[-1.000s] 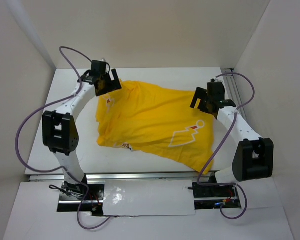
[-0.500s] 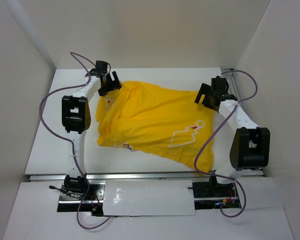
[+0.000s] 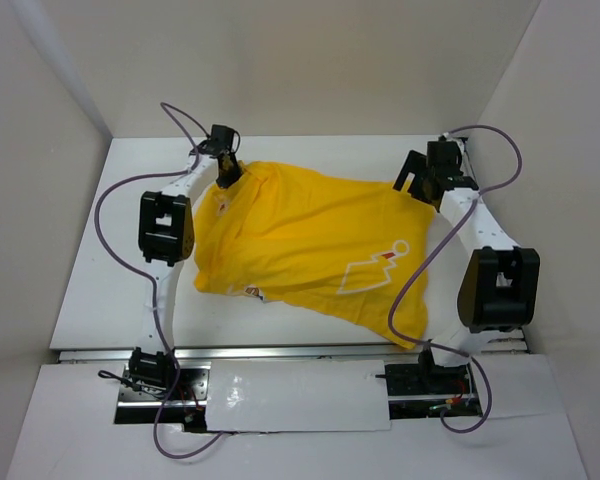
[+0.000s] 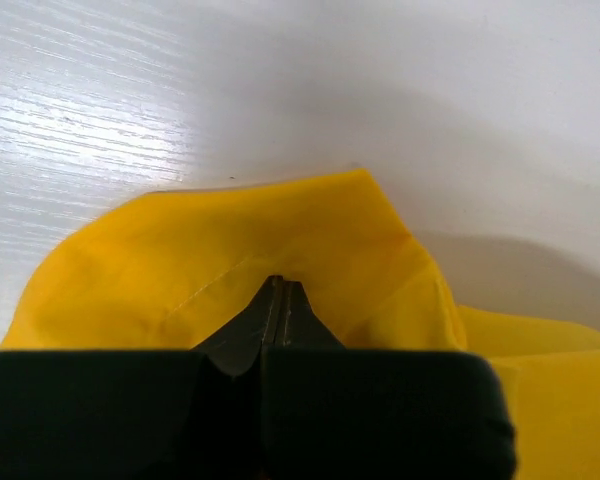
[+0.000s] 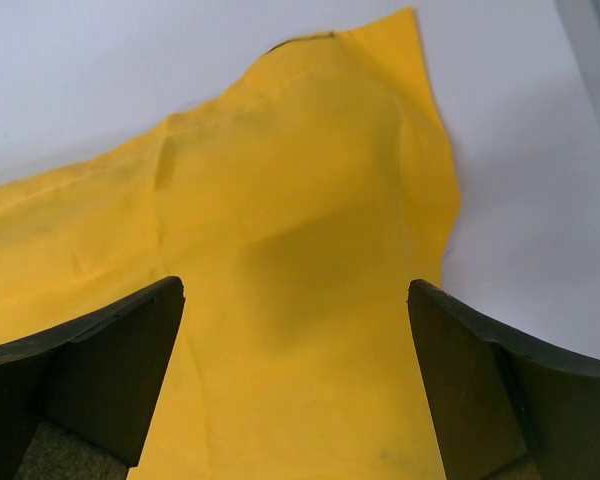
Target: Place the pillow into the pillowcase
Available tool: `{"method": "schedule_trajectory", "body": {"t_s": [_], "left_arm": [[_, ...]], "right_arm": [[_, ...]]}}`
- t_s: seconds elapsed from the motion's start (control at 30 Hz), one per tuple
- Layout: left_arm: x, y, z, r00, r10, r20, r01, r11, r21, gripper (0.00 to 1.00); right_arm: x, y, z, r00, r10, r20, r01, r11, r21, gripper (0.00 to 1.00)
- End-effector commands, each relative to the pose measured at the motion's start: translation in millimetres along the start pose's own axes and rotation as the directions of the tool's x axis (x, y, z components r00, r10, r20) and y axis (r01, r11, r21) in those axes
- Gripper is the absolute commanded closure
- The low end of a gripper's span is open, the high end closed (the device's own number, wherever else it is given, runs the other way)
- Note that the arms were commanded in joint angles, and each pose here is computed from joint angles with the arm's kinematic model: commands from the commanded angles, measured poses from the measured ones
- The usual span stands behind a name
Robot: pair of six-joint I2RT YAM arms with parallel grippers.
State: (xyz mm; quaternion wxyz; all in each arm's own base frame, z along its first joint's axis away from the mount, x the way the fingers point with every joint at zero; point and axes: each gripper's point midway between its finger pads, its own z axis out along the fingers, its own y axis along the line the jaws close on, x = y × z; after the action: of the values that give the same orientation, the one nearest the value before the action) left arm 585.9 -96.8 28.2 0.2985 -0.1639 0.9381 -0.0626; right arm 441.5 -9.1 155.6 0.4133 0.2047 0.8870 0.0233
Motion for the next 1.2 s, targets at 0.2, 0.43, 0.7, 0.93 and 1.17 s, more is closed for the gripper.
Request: {"method": "schedule_trajectory", "body": {"t_s": [0.2,0.43,0.7,0.93,1.17], "left_arm": [[-22,46,-51,0.994,-0.061,0.094,0.066,0.997,-0.049,1.0],[-55,56,-89,0.983,-0.046,0.179,0.048,0.999,-0.008,1.0],[-57,56,-93,0.983,-0.052,0.178,0.044,0.998,0.045,1.0],[-42,51,-73,0.994,-0.054,0.095,0.045,0.994,0.095,1.0],[-40,53,-73,0.995,-0.045,0.088,0.037,0.995,0.088,0.76]], "right_arm": [[-30,-52,36,0.985,0.17,0.015,-0.17,0.969,0.179,0.0],[-8,-59,79,0.957,0.272,-0.103,-0.257,0.956,0.142,0.0],[22,-58,109,0.91,0.358,-0.208,-0.336,0.932,0.135,0.0],[47,-45,125,0.878,0.389,-0.279,-0.385,0.92,0.071,0.47],[-26,-35,110,0.963,0.239,-0.125,-0.236,0.971,0.036,1.0]]}}
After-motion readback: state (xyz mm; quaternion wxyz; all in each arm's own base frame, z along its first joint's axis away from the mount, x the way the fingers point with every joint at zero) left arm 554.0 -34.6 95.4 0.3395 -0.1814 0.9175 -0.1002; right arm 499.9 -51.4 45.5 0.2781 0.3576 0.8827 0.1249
